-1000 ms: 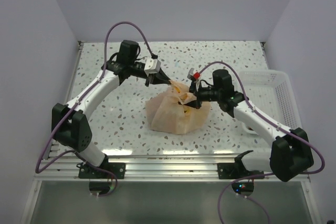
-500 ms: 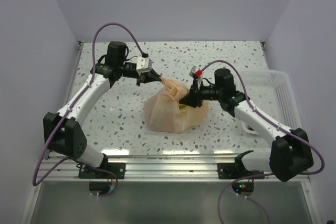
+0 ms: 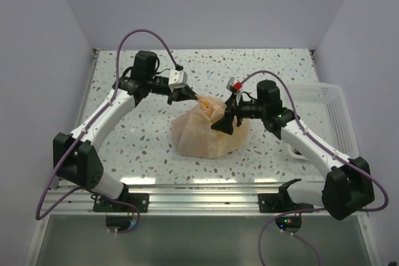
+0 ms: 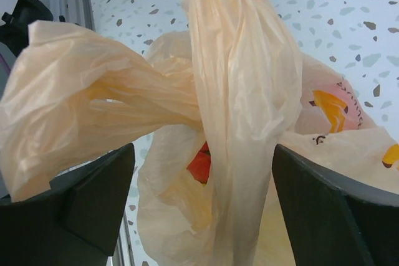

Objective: Place the fake fruits into the plastic bag and tie a complex knot

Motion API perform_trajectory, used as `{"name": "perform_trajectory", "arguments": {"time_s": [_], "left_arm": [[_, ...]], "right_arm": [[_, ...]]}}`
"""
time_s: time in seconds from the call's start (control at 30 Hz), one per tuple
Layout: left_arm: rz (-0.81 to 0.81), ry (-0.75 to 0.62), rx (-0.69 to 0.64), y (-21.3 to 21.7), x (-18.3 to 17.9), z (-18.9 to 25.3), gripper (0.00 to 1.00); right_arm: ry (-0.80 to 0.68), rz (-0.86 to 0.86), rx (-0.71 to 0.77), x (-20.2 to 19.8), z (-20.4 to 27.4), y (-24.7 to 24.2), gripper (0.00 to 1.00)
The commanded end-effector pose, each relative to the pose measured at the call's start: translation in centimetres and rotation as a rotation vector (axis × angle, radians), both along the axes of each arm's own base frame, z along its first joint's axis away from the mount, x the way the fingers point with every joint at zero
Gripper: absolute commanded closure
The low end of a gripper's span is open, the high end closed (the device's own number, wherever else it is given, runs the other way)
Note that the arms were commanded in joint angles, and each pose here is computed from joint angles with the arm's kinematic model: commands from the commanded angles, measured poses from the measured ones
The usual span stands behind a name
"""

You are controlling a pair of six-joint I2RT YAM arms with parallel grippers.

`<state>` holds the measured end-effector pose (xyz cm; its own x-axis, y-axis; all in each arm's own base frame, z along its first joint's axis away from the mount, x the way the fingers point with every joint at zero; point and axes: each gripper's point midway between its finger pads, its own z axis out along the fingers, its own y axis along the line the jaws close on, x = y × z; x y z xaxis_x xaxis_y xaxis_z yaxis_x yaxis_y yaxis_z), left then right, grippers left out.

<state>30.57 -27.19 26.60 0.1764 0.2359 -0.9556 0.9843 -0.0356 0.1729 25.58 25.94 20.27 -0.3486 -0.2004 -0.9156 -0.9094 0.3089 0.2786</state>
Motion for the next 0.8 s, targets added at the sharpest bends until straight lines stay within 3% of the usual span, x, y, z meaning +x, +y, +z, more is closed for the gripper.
{"name": "perform_trajectory", "arguments": {"time_s": [0.0, 0.23, 0.63, 0.77], "left_arm": [[0.002, -0.015, -0.013, -0.9, 0.0, 0.8, 1.00], [0.008, 0.006, -0.003, -1.2, 0.0, 0.4, 1.00], [0.014, 0.040, 0.012, -1.3, 0.1, -0.5, 1.00], [0.020, 0.030, 0.014, -1.3, 0.4, -0.4, 1.00]], "right_arm": [[-0.105, -0.021, 0.036, 1.2, 4.0, 0.2, 0.05], [-0.117, -0.088, 0.048, 2.5, 5.4, 0.1, 0.01], [-0.148, -0.035, 0.092, 1.3, 7.4, 0.4, 0.01], [-0.155, -0.021, 0.102, 0.9, 7.8, 0.4, 0.06]]}}
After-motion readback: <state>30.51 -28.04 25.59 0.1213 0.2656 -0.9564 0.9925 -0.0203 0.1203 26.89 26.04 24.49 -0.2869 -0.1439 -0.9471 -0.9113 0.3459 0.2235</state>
